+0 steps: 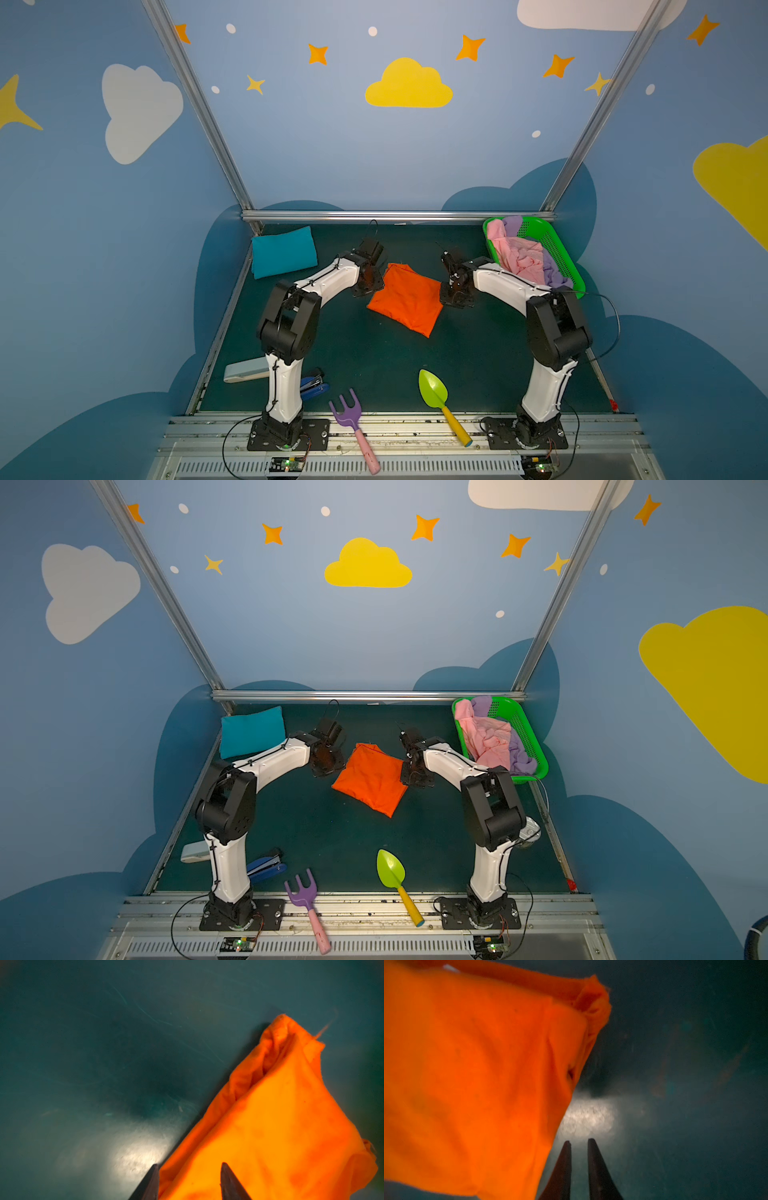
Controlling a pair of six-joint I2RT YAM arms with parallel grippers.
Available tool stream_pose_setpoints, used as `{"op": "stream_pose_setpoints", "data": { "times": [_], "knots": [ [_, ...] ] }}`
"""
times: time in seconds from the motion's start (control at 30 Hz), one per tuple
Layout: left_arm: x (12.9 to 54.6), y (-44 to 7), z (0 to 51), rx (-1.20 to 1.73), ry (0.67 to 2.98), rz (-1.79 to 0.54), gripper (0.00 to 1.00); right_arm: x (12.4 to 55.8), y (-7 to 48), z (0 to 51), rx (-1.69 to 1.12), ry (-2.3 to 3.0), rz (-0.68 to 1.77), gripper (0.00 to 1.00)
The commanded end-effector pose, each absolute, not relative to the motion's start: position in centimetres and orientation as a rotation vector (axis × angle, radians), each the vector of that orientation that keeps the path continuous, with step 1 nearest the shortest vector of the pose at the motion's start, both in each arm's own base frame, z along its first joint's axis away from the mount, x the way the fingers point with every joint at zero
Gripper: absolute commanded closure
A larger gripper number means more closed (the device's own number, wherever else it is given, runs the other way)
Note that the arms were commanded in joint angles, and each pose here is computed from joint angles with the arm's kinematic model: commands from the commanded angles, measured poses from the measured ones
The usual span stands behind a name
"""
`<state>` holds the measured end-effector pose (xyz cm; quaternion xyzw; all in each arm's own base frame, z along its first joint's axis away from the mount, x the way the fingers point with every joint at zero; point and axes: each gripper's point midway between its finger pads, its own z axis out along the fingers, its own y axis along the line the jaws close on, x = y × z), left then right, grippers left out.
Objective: Fold and stack the t-shirts
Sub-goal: 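Grasp the folded orange shirt's corner with the left gripper while the right withdraws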
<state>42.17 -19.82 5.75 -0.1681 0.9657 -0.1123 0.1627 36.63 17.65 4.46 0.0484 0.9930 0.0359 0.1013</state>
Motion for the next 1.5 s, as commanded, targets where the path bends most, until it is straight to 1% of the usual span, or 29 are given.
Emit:
{"op": "stream_pose_setpoints", "data": {
  "times": [0.0,0.13,0.27,0.43,0.47,0.53,0.63,0.77,0.93,1.07,1.2,1.27,1.3,1.4,1.47],
  "knots": [
    [41.4,-21.0,4.5,-0.484,2.782,-0.411,0.53,39.2,17.3,3.9,0.137,2.929,0.061,0.84],
    [39.1,-21.7,2.7,-0.520,2.822,-0.470,0.54,42.5,17.9,3.9,0.114,2.909,0.056,0.84],
    [36.6,-23.8,2.3,-0.513,2.848,-0.548,0.55,45.5,19.3,4.5,0.067,2.882,0.103,0.85],
    [34.0,-27.0,4.2,-0.371,2.864,-0.587,0.57,47.3,19.3,6.5,0.024,2.823,0.124,0.85],
    [33.5,-27.6,4.9,-0.346,2.870,-0.626,0.57,47.6,19.0,7.2,0.023,2.807,0.127,0.85],
    [33.5,-27.2,6.3,-0.339,2.848,-0.644,0.56,47.8,18.2,8.8,0.029,2.773,0.139,0.85],
    [34.9,-25.0,8.3,-0.355,2.778,-0.586,0.52,47.4,16.9,11.4,0.045,2.713,0.157,0.85],
    [37.1,-22.6,8.8,-0.406,2.738,-0.555,0.44,45.4,15.3,14.2,0.077,2.641,0.194,0.82],
    [38.7,-22.8,7.1,-0.407,2.744,-0.546,0.39,42.6,14.2,15.9,0.111,2.579,0.243,0.79],
    [39.5,-23.3,5.0,-0.413,2.763,-0.540,0.31,40.7,13.4,16.4,0.165,2.540,0.323,0.74],
    [39.9,-24.0,3.2,-0.421,2.777,-0.567,0.30,39.4,12.5,16.5,0.215,2.540,0.368,0.73],
    [40.0,-24.4,2.3,-0.431,2.784,-0.584,0.33,39.0,12.4,16.4,0.222,2.548,0.378,0.73],
    [40.1,-24.4,1.8,-0.440,2.784,-0.585,0.40,38.8,12.2,16.3,0.226,2.556,0.375,0.73],
    [39.9,-25.1,0.5,-0.466,2.810,-0.624,0.75,38.4,11.8,15.9,0.238,2.571,0.365,0.73],
    [40.3,-25.2,-0.3,-0.482,2.819,-0.625,0.86,38.2,11.6,15.5,0.249,2.578,0.366,0.73]
  ]
}}
